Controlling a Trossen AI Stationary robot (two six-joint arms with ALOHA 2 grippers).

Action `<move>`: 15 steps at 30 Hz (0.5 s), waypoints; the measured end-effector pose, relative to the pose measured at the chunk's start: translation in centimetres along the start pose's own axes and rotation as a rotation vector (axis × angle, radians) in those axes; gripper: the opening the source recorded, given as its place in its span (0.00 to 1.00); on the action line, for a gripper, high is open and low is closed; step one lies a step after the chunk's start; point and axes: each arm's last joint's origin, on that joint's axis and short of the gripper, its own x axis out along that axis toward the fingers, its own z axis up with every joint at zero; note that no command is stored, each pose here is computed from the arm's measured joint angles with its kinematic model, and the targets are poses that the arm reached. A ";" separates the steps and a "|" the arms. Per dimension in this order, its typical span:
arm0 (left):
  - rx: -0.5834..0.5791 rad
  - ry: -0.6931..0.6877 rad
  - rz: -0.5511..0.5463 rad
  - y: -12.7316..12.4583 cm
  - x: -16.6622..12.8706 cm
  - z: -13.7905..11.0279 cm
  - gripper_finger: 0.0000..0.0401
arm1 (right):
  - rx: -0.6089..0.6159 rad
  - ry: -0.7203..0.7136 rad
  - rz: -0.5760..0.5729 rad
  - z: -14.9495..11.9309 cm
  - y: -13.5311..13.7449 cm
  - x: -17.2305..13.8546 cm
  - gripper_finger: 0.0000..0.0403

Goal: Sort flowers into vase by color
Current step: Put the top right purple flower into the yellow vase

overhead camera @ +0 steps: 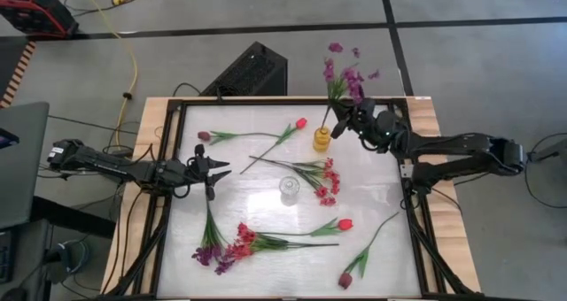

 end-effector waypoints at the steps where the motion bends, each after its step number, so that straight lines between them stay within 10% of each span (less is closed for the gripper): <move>1: -0.001 0.000 0.000 0.0 0.0 0.0 0.28 | -0.008 0.008 -0.004 -0.2 0.0 0.1 0.09; 15: 0.000 0.001 0.002 0.0 0.0 0.0 0.28 | -0.093 0.070 -0.042 -1.3 0.0 0.4 0.09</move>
